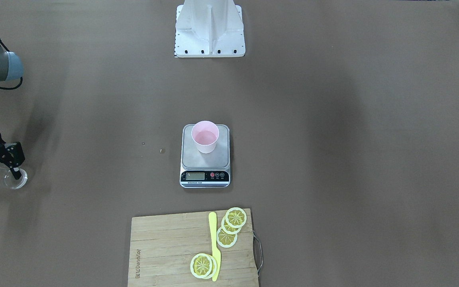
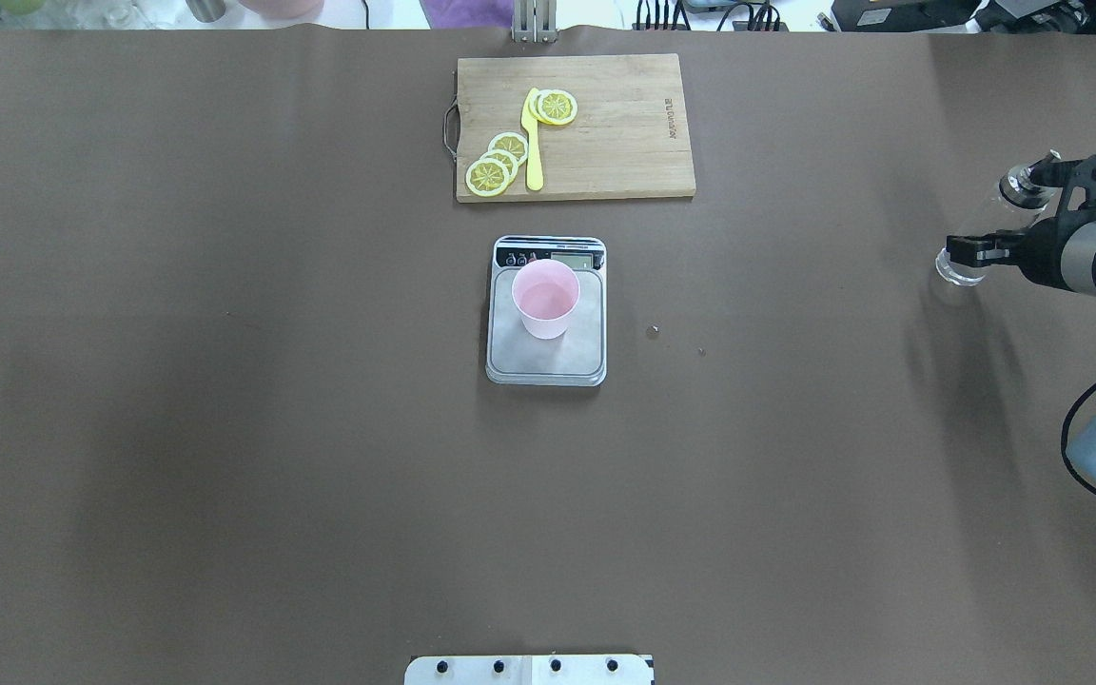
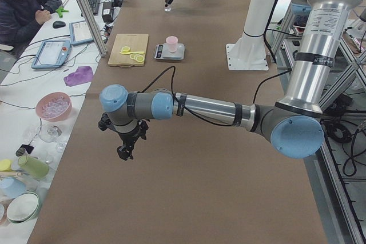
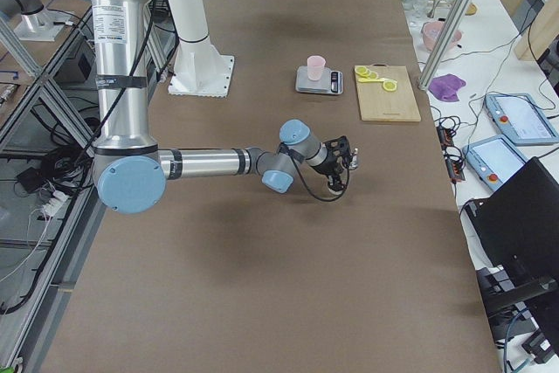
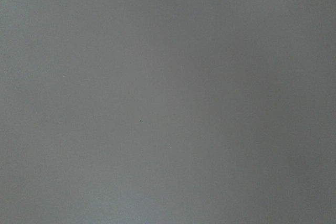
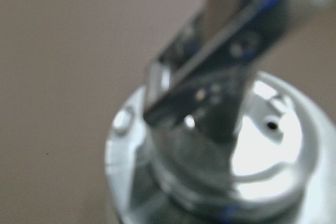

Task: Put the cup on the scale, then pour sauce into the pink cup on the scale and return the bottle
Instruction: 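Lower the sauce bottle onto the table with the right gripper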

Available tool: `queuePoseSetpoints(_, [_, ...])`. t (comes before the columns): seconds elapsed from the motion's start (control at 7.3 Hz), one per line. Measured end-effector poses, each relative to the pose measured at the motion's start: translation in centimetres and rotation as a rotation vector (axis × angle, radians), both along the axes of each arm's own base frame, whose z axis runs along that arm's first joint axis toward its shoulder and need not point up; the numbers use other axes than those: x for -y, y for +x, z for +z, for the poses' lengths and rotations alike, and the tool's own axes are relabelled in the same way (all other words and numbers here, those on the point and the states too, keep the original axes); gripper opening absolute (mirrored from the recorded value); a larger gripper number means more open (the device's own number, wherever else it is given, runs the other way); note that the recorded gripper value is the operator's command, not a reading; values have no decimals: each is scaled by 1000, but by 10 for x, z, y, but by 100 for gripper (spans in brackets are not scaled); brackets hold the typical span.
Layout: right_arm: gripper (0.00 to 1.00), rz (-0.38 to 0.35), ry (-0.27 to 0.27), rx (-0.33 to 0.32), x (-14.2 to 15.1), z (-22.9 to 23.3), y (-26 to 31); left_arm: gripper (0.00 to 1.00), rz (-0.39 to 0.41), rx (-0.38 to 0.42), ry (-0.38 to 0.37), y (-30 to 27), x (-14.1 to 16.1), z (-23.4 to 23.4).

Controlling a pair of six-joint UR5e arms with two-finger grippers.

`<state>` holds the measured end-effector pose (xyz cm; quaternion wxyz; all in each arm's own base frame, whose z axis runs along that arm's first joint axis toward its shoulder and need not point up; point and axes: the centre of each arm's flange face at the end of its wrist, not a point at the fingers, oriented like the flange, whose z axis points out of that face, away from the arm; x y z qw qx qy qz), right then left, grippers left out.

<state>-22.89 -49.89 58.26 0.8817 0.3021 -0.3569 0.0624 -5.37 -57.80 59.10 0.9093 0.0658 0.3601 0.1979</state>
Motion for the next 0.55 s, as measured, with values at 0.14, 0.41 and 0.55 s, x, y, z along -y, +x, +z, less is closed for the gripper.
queuePoseSetpoints(0.14, [0,-1,-1,-4,0,2,0,98,0,0,1,0,0,0])
queuePoseSetpoints(0.41, [0,-1,-6,-12,0,7,-1,98,0,0,1,0,0,-1])
queuePoseSetpoints(0.55, [0,-1,-7,-14,0,8,-1,98,0,0,2,0,0,-1])
